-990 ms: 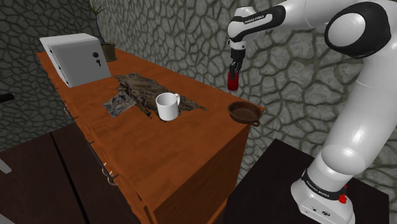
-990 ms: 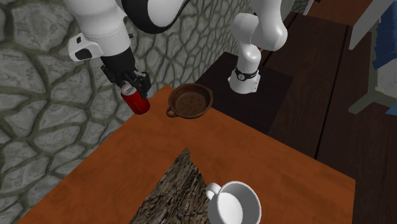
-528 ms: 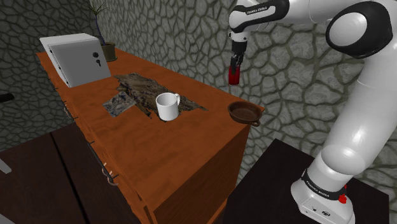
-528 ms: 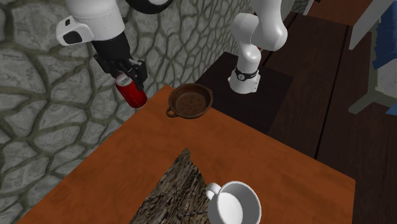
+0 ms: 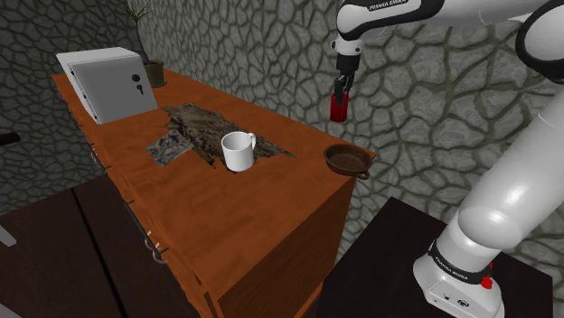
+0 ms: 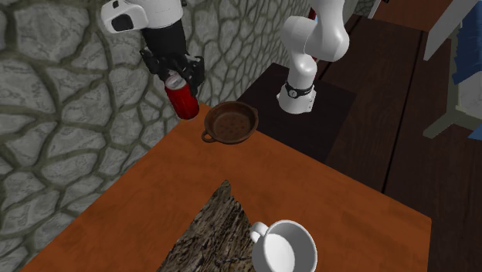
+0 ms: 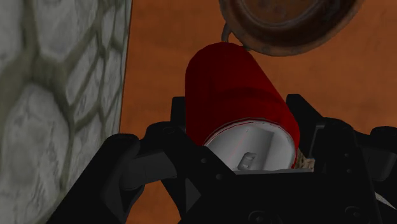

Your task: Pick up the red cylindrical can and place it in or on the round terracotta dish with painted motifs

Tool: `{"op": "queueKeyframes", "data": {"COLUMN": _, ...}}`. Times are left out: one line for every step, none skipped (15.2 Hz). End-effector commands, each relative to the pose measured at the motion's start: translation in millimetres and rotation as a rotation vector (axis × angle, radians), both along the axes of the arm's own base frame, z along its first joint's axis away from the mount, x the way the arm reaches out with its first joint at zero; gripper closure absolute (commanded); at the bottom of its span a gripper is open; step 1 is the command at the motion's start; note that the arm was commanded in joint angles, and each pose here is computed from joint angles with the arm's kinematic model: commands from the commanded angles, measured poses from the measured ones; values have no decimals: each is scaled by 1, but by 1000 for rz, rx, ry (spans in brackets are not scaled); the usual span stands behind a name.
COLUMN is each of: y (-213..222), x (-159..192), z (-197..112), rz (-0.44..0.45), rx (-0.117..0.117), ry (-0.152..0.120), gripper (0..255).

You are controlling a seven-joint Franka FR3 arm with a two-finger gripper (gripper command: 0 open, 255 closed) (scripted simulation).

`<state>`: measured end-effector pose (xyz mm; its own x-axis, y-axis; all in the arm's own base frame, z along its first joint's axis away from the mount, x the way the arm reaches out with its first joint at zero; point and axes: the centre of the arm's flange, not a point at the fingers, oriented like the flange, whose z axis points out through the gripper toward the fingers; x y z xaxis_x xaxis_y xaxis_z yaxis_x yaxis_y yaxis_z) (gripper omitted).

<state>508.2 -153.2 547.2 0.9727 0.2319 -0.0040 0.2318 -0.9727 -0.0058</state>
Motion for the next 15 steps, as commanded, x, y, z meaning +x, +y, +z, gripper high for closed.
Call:
{"op": "queueKeyframes", "data": {"y": 17, "x": -23, "z": 2, "rz": 0, "rx": -1, "ry": 0, "gripper": 255}}
{"op": "queueKeyframes", "data": {"y": 25, "x": -33, "z": 4, "rz": 0, "rx": -1, "ry": 0, "gripper": 255}}
{"op": "queueKeyframes", "data": {"y": 32, "x": -44, "z": 6, "rz": 0, "rx": -1, "ry": 0, "gripper": 255}}
{"op": "queueKeyframes", "data": {"y": 40, "x": -54, "z": 8, "rz": 0, "rx": -1, "ry": 0, "gripper": 255}}
{"op": "queueKeyframes", "data": {"y": 48, "x": -65, "z": 10, "rz": 0, "rx": -1, "ry": 0, "gripper": 255}}
{"op": "queueKeyframes", "data": {"y": 55, "x": -75, "z": 12, "rz": 0, "rx": -1, "ry": 0, "gripper": 255}}
{"op": "queueKeyframes", "data": {"y": 63, "x": -86, "z": 14, "rz": 0, "rx": -1, "ry": 0, "gripper": 255}}
{"op": "queueKeyframes", "data": {"y": 72, "x": -99, "z": 16, "rz": 0, "rx": -1, "ry": 0, "gripper": 255}}
{"op": "queueKeyframes", "data": {"y": 72, "x": -99, "z": 11, "rz": 0, "rx": -1, "ry": 0, "gripper": 255}}
{"op": "queueKeyframes", "data": {"y": 72, "x": -99, "z": 6, "rz": 0, "rx": -1, "ry": 0, "gripper": 255}}
{"op": "queueKeyframes", "data": {"y": 72, "x": -99, "z": 1, "rz": 0, "rx": -1, "ry": 0, "gripper": 255}}
{"op": "queueKeyframes", "data": {"y": 72, "x": -99, "z": -5, "rz": 0, "rx": -1, "ry": 0, "gripper": 255}}
{"op": "queueKeyframes", "data": {"y": 72, "x": -99, "z": -10, "rz": 0, "rx": -1, "ry": 0, "gripper": 255}}
{"op": "queueKeyframes", "data": {"y": 72, "x": -99, "z": -15, "rz": 0, "rx": -1, "ry": 0, "gripper": 255}}
{"op": "queueKeyframes", "data": {"y": 72, "x": -99, "z": -21, "rz": 0, "rx": -1, "ry": 0, "gripper": 255}}
